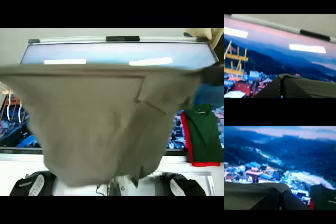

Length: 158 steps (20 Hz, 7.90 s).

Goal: Fold the shirts.

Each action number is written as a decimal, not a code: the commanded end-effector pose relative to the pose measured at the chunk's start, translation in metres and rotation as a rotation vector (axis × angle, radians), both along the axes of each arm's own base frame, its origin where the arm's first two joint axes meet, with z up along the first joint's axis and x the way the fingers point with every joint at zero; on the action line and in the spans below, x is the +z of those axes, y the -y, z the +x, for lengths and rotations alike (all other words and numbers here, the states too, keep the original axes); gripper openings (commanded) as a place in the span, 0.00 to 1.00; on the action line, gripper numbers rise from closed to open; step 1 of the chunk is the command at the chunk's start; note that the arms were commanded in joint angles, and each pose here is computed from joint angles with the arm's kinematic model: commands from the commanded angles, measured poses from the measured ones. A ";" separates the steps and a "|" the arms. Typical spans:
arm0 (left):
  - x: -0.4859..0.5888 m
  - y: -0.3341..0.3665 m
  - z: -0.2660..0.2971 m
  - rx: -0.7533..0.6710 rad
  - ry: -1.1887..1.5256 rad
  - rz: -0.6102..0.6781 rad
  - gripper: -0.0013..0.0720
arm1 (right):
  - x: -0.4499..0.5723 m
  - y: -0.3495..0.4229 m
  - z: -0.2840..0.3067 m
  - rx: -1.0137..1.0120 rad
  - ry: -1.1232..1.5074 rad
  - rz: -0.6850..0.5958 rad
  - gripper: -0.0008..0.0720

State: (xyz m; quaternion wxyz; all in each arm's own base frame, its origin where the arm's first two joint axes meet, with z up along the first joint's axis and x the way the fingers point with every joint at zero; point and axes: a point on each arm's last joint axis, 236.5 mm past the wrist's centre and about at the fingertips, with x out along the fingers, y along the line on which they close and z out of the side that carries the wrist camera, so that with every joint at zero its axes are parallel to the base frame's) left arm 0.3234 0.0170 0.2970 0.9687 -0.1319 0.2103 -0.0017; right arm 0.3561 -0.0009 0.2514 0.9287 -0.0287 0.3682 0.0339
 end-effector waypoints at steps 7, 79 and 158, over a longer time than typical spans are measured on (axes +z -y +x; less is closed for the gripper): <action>-0.210 -0.033 0.122 0.098 -0.304 -0.248 0.06 | -0.183 -0.039 0.178 -0.194 -0.052 0.517 0.10; -0.226 0.006 0.014 -0.169 -0.503 -0.380 0.05 | -0.267 -0.061 -0.017 0.086 -0.557 0.326 0.10; -0.368 0.024 0.070 -0.315 -1.052 -0.346 0.06 | -0.307 -0.024 0.045 -0.176 -0.665 0.145 0.10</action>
